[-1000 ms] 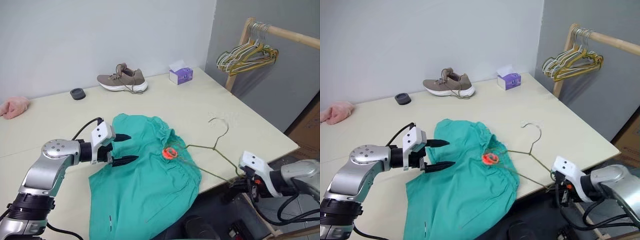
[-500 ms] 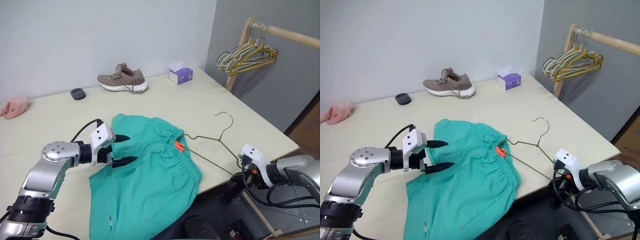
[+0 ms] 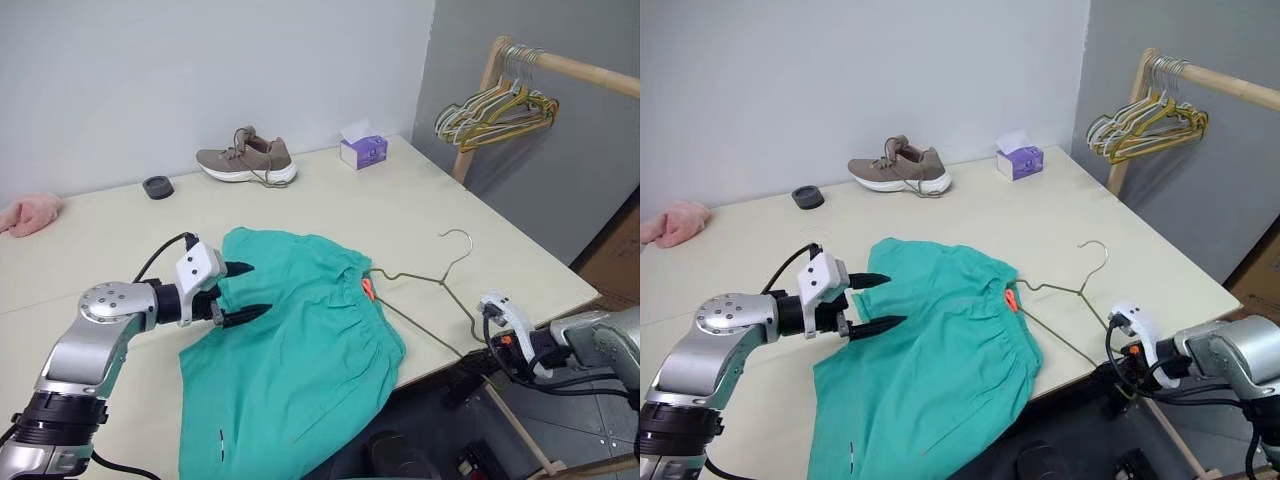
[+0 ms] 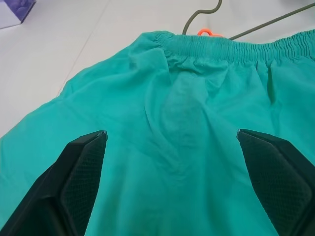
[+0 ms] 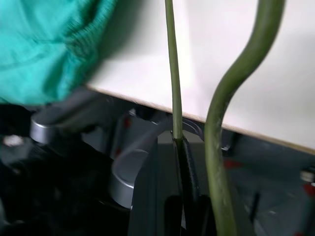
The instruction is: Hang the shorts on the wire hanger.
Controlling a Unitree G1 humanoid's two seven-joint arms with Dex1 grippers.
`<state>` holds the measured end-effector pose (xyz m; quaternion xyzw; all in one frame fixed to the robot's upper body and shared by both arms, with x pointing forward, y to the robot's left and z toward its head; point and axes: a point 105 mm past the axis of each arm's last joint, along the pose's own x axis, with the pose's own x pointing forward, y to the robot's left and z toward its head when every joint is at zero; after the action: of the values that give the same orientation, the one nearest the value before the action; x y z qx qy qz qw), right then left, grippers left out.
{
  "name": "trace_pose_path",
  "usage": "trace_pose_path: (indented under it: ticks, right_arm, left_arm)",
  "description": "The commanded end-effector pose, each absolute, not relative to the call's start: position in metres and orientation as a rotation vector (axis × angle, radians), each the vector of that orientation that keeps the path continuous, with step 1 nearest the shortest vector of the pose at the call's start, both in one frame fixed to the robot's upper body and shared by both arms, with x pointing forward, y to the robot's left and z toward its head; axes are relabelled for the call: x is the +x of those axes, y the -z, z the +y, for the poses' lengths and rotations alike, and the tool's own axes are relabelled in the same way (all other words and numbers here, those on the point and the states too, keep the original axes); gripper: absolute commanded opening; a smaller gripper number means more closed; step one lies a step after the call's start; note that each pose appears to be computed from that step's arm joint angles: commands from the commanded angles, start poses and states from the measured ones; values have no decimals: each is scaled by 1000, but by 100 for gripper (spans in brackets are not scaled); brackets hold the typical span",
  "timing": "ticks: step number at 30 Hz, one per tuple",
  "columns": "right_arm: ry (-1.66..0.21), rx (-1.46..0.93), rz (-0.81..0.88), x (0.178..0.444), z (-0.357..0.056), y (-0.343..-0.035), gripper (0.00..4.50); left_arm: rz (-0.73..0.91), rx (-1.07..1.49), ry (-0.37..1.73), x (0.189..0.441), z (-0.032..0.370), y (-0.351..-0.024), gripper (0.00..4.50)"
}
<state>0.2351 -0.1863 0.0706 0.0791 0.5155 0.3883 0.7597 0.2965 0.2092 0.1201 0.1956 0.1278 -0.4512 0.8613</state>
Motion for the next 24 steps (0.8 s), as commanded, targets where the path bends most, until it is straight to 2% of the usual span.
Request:
trace_pose_path:
  ticks: [1,10,24]
  right_arm:
    - [-840,250,1101,242,-179,-83,0]
    - [-867,247,1180,220,-181,-77,0]
    - [-801,321,1133,270,-160,-76,0]
  left_arm:
    - [210,434,905,301,215,-133,448]
    - [210,418,899,300,218,-133,448]
    - [196,402,908,300,215,-136,448]
